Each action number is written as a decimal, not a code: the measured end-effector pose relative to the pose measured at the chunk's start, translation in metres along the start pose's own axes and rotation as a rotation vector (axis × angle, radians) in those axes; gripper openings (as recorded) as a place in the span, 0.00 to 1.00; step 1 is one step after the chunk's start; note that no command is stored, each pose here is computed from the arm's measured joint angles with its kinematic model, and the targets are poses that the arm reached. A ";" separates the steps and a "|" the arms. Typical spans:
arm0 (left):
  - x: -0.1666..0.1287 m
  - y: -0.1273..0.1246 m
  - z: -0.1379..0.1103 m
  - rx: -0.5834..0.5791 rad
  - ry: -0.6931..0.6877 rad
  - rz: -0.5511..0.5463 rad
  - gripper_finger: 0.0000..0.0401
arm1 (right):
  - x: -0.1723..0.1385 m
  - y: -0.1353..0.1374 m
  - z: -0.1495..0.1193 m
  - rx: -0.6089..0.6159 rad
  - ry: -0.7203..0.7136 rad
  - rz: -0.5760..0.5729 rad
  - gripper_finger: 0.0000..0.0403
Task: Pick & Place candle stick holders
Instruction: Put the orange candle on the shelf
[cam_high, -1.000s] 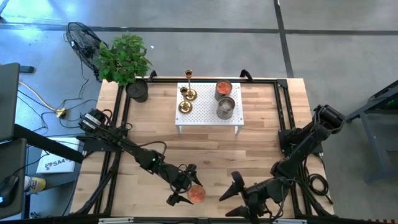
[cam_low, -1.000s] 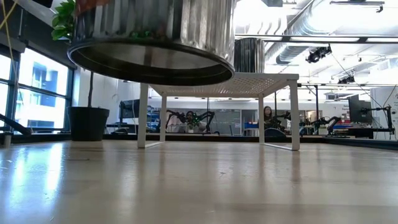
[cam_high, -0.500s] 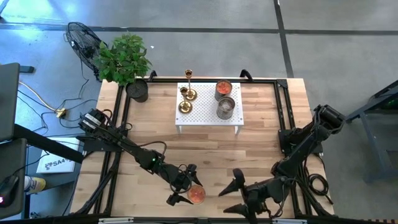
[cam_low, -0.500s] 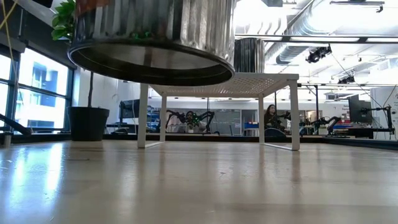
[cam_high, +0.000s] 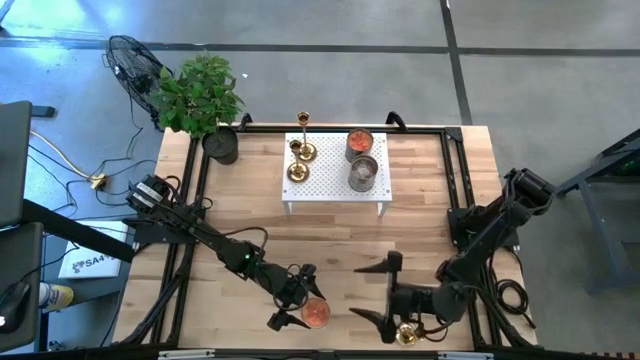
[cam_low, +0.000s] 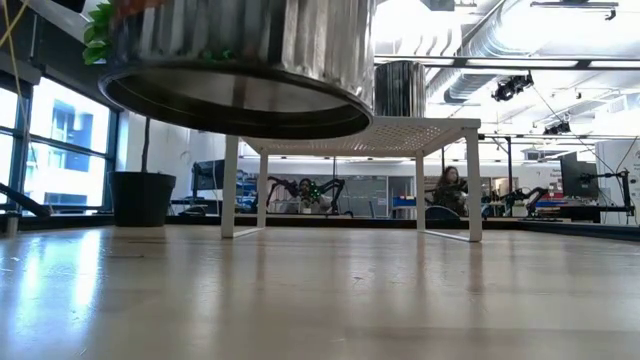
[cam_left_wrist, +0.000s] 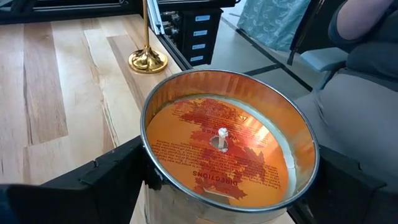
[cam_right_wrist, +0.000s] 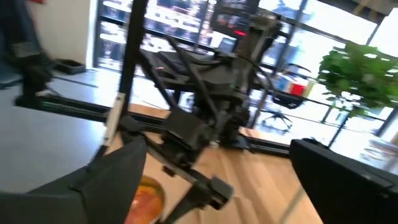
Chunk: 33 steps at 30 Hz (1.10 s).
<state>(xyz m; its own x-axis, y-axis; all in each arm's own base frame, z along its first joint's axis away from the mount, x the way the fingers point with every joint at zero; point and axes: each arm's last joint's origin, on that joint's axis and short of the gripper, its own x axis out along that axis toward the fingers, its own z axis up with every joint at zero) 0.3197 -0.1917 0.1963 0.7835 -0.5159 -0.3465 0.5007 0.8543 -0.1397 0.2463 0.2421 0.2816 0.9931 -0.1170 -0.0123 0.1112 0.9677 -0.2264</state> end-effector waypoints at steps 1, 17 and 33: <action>0.000 0.000 0.000 -0.002 0.002 -0.001 0.87 | -0.001 0.000 0.000 -0.011 0.003 -0.013 0.98; 0.000 0.000 0.003 0.028 -0.029 0.014 0.87 | -0.007 0.003 0.001 -0.078 0.012 -0.049 0.99; 0.002 -0.006 0.083 0.162 0.032 0.181 0.87 | -0.007 0.003 0.001 -0.078 0.011 -0.048 0.99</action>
<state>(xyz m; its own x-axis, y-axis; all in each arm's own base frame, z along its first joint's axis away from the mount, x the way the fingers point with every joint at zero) 0.3488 -0.2029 0.2734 0.8549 -0.3510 -0.3820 0.4079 0.9098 0.0770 0.2399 0.2461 0.2817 0.9862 -0.1654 -0.0107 0.1545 0.9407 -0.3019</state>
